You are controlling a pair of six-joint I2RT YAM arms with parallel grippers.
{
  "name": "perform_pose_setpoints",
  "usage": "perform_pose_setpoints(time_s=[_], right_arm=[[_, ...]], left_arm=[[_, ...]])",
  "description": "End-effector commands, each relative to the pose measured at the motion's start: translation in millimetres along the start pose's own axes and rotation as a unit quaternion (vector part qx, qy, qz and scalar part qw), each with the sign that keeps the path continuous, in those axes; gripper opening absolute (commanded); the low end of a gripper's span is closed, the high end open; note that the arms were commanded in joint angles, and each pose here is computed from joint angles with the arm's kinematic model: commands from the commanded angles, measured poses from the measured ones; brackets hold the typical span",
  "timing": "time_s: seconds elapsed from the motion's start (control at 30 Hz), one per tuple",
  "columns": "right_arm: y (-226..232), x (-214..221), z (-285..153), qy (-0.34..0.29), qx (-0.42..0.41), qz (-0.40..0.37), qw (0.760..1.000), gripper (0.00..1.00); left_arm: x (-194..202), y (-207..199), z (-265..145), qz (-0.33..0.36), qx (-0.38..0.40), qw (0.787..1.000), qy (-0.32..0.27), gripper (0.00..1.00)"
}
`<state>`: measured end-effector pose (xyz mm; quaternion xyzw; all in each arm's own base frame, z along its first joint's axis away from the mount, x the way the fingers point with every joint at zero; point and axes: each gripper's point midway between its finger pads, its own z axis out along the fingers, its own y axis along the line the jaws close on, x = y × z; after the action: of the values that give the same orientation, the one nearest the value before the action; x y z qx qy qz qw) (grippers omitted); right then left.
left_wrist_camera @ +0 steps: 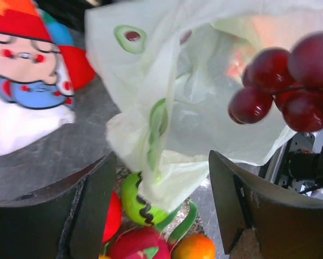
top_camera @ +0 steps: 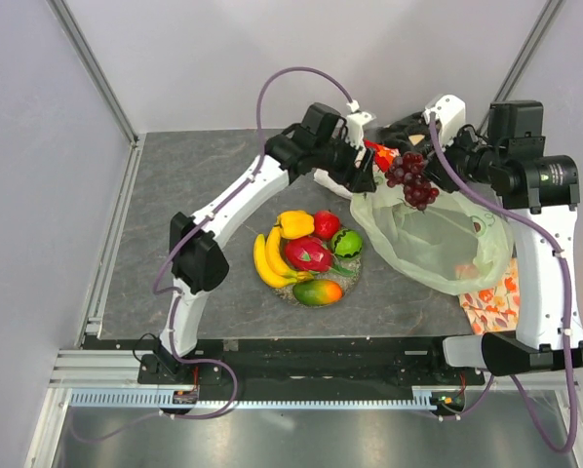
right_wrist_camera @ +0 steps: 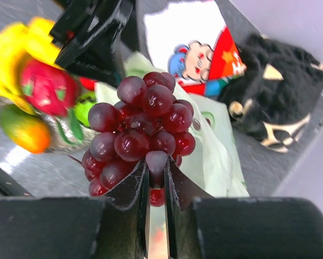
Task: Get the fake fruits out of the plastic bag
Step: Take out the fake fruit from the plastic bag, then place the fake fruit on the plate.
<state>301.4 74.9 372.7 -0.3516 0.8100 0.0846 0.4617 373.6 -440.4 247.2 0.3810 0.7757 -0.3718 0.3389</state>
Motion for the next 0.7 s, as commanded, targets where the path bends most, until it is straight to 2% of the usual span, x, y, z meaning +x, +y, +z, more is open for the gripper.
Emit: perform_pose_setpoints(time_s=[0.0, 0.03, 0.07, 0.13, 0.23, 0.27, 0.4, 0.5, 0.53, 0.67], right_arm=[[27.6, -33.5, -18.7, -0.063, -0.057, 0.016, 0.996, 0.18], [36.3, -40.3, -18.3, -0.076, -0.080, 0.015, 0.994, 0.17], [40.1, -44.9, -17.0, -0.083, -0.088, 0.015, 0.993, 0.17], [54.9, -55.1, -7.1, -0.091, -0.117, 0.009, 0.989, 0.15], [74.0, -68.6, 14.5, -0.091, -0.152, 0.000, 0.984, 0.11], [76.0, -73.5, 24.4, -0.090, -0.166, 0.013, 0.982, 0.11], [84.1, -82.7, 51.7, -0.083, -0.204, 0.075, 0.972, 0.05], [89.7, -78.5, 75.2, -0.070, -0.197, 0.090, 0.974, 0.00], [87.7, -84.3, 80.5, -0.085, -0.189, 0.087, 0.974, 0.00], [95.0, -72.6, 102.0, -0.080, -0.146, 0.079, 0.983, 0.00]], left_arm=[[-77.6, 23.9, -99.2, 0.030, -0.080, 0.990, -0.114, 0.78], [-84.8, 25.1, -120.8, 0.032, -0.091, 0.987, -0.128, 0.82], [-77.6, 44.6, -132.9, 0.018, -0.111, 0.986, -0.124, 0.83], [-77.0, 51.5, -161.4, 0.018, -0.131, 0.982, -0.132, 0.83], [-51.3, 74.3, -178.9, 0.003, -0.158, 0.981, -0.113, 0.82], [-53.0, 73.6, -193.8, 0.007, -0.167, 0.978, -0.121, 0.82], [-46.5, 73.0, -209.9, 0.028, -0.189, 0.974, -0.120, 0.82], [-45.8, 69.8, -219.2, 0.048, -0.201, 0.971, -0.122, 0.82], [-44.0, 70.5, -221.3, 0.057, -0.206, 0.970, -0.119, 0.82], [-44.2, 65.2, -232.0, 0.066, -0.211, 0.967, -0.122, 0.82]])
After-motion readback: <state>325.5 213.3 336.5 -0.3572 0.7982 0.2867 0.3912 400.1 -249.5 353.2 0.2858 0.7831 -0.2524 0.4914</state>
